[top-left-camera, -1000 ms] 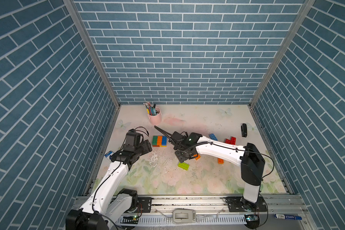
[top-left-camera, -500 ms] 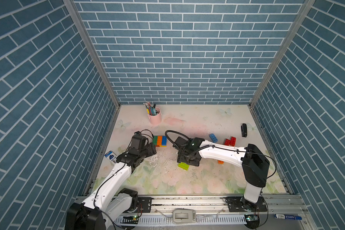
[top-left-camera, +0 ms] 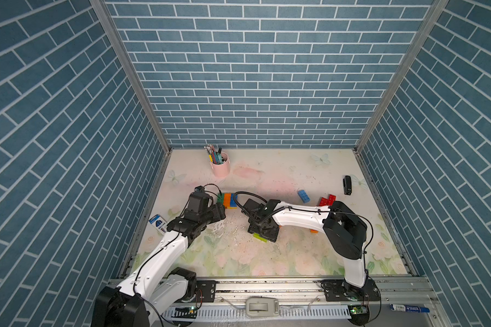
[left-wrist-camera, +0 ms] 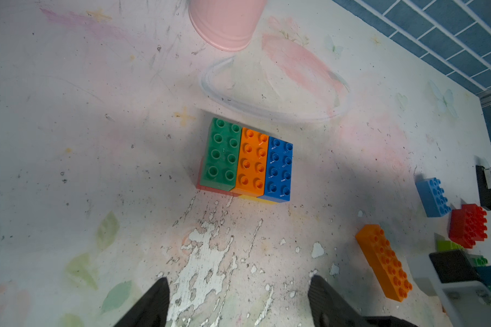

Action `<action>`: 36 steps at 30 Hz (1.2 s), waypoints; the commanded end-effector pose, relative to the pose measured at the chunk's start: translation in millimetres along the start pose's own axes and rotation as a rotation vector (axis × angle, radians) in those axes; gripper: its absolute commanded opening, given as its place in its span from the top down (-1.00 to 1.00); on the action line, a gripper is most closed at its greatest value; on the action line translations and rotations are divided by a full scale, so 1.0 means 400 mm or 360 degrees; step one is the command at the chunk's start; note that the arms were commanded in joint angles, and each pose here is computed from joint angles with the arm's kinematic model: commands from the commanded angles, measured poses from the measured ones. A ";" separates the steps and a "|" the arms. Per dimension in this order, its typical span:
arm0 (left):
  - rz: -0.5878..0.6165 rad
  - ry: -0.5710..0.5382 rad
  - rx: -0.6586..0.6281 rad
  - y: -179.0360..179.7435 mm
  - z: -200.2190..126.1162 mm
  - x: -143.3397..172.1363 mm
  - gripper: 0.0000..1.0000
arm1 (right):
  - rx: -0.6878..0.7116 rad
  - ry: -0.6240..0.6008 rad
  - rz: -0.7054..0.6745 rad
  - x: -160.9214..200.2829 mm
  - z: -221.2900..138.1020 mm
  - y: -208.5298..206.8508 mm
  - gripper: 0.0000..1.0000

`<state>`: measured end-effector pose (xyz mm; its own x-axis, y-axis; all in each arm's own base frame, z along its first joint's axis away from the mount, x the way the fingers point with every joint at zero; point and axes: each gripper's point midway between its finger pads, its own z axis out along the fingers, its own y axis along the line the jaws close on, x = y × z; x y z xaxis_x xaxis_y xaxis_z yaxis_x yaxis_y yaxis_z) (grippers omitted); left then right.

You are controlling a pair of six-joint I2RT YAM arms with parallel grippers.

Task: Assemble a rectangle with lego
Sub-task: Adjust the lego brick at the center of the board.

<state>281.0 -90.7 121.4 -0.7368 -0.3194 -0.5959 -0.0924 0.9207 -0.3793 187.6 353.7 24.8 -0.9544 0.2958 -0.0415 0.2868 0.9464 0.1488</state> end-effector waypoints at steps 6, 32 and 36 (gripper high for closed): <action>0.0022 0.0001 -0.0007 0.004 -0.003 0.010 -0.58 | 0.0043 0.0015 -0.0124 -0.019 0.001 0.021 -0.10; 0.0032 0.0028 -0.0124 0.031 0.017 0.009 -0.57 | 0.0251 0.0194 -0.1262 0.005 -0.019 -0.079 -0.63; 0.0038 0.0028 -0.0123 0.028 0.015 0.005 -0.56 | 0.0249 0.0187 -0.1255 0.003 -0.019 -0.073 -0.47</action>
<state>281.8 -83.2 108.7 -0.7501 -0.3098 -0.5843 -0.1305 0.9355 -0.3284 179.5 327.6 25.0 -0.8903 -0.4546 0.0247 -0.4550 0.8904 -0.0124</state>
